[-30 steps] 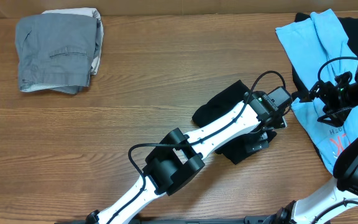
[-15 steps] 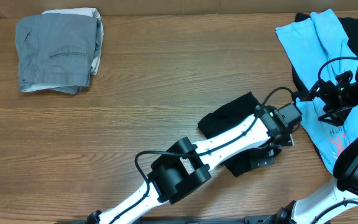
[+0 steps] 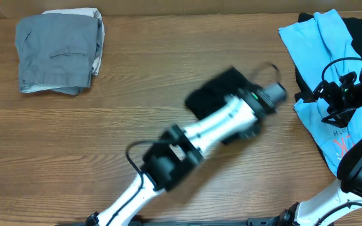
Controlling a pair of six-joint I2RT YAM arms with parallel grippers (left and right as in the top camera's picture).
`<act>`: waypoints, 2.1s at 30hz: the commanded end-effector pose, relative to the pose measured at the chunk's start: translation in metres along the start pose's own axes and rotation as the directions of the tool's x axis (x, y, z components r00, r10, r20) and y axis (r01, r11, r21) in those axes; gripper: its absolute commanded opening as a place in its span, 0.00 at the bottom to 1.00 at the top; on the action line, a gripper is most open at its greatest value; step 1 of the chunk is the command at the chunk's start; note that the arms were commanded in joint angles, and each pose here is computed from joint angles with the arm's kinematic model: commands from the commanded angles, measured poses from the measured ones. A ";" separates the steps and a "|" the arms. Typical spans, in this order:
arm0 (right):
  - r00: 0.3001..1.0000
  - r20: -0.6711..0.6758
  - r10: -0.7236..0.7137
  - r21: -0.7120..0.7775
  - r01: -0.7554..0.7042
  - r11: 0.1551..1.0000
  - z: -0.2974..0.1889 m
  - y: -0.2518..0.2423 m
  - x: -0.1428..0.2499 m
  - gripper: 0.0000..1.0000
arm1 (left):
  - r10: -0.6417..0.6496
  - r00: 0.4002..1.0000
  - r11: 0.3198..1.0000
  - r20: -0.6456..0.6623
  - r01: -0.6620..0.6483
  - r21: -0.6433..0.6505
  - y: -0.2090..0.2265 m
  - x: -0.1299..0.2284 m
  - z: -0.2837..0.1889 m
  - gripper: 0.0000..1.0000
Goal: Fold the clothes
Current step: 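Grasp the folded black shirt with the left gripper and lift it, then carry the shirt left and place it on the grey trousers stack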
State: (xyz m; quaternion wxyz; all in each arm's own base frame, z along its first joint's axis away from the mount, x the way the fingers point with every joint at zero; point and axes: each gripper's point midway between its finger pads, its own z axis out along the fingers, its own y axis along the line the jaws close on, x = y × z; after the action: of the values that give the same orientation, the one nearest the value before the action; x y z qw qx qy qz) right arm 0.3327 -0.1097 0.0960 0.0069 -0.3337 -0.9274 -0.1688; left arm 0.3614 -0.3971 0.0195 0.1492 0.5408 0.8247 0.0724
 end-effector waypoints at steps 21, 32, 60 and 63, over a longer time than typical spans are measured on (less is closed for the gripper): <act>0.999 0.036 -0.014 -0.009 0.014 1.000 -0.006 0.002 -0.008 0.85 | -0.370 0.929 0.925 -0.014 0.369 0.089 0.169 0.064 -0.066 1.00; 0.999 0.035 -0.014 -0.009 0.014 1.000 -0.006 0.002 -0.008 0.84 | -0.358 0.911 0.901 -0.207 0.395 0.179 0.128 0.099 -0.024 1.00; 0.999 0.042 -0.017 -0.009 0.017 1.000 -0.006 0.002 -0.010 0.85 | -0.497 0.795 0.862 -0.348 0.499 -0.091 0.116 0.148 0.033 0.04; 0.999 0.042 -0.017 -0.009 0.017 1.000 -0.006 0.002 -0.010 0.85 | -0.531 0.793 0.847 -0.299 0.508 -0.158 0.146 0.139 0.002 0.04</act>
State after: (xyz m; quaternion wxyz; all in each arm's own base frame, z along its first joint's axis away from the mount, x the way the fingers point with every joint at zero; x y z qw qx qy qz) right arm 0.3365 -0.1127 0.0958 -0.0028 -0.3333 -0.9278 -0.1675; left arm 0.4138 -0.2207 0.0128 0.0037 0.2986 0.9477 0.1129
